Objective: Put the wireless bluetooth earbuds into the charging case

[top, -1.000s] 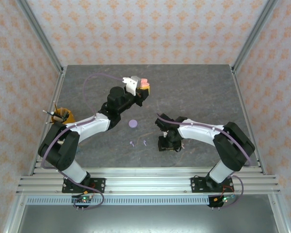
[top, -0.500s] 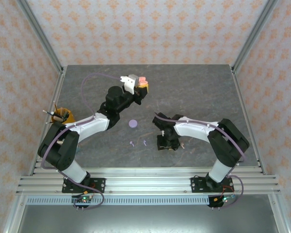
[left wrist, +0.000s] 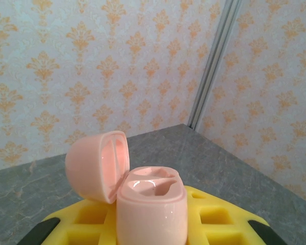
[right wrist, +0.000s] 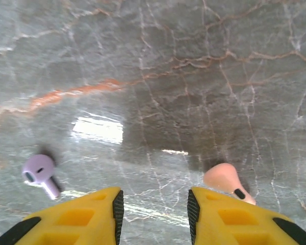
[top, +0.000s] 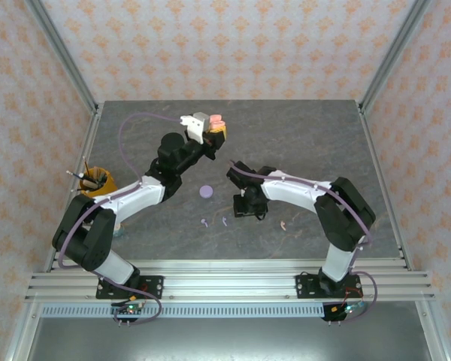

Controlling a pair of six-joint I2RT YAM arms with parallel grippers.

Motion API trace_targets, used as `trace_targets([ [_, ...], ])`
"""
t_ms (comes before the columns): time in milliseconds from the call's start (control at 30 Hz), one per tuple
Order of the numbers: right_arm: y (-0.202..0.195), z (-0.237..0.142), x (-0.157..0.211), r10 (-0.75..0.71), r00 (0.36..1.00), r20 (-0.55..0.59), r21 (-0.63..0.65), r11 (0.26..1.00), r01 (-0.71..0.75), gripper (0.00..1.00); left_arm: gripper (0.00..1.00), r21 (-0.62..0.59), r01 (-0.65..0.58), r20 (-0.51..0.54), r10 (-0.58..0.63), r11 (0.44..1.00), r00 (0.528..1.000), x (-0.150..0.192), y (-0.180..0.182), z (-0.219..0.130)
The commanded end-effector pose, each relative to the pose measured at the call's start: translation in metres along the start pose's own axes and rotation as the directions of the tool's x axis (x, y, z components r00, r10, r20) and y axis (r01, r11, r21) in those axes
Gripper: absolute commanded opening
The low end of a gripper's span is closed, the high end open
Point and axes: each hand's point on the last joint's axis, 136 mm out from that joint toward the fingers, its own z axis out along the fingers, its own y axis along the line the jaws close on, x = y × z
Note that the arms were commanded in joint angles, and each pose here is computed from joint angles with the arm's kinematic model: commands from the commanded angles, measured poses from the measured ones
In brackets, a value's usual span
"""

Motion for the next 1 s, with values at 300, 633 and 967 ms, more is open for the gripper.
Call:
trace_targets([
  [300, -0.031, -0.023, -0.014, 0.025, 0.998, 0.063, 0.097, 0.995, -0.031, 0.44, 0.0, -0.025, 0.01, 0.055, -0.008, 1.0, 0.998, -0.023, 0.004, -0.011],
  [633, -0.045, 0.008, -0.006, 0.045, 0.999, 0.018, 0.146, 0.988, -0.047, 0.46, 0.0, -0.027, 0.008, 0.04, -0.007, 1.0, 0.999, -0.021, 0.004, -0.015],
  [967, -0.037, 0.015, 0.003, 0.056, 0.998, -0.012, 0.089, 0.994, -0.055, 0.45, 0.0, -0.024, 0.019, 0.034, -0.018, 1.0, 0.999, -0.018, 0.004, -0.013],
])
